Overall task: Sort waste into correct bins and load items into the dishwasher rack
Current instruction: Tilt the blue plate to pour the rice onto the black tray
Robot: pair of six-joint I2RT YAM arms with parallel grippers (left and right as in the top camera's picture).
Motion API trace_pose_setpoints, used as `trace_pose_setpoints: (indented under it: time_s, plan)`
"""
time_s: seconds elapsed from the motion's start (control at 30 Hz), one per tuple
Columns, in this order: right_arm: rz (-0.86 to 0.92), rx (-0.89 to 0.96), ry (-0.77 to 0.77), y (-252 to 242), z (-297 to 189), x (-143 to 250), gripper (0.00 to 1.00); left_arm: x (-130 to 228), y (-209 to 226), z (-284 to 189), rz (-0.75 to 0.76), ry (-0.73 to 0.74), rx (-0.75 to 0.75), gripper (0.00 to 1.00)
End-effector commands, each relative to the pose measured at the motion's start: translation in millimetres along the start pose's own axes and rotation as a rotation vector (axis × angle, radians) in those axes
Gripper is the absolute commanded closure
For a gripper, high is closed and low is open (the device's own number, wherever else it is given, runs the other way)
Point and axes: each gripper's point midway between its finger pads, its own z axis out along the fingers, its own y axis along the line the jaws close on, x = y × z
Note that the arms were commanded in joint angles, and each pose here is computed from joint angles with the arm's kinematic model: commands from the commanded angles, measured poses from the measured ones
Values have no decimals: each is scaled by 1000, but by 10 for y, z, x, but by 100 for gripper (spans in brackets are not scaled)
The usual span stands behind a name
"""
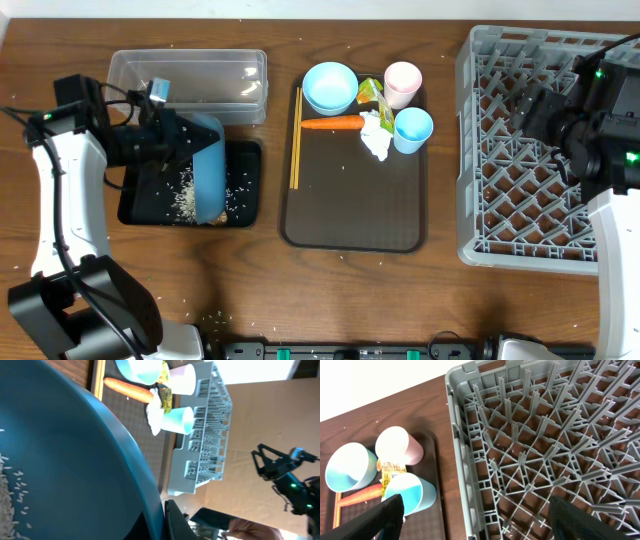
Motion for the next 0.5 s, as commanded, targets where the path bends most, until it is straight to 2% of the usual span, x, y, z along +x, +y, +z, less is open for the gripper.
trace_pose_setpoints:
  time_s: [0.0,0.47]
  plan:
    - [0,6,-12,-15,-34,-44,15,12,-137,-112,23,-31,98,94]
    - [0,6,-12,-15,-34,-44,15,-142,-154,-444,0,-141,233,94]
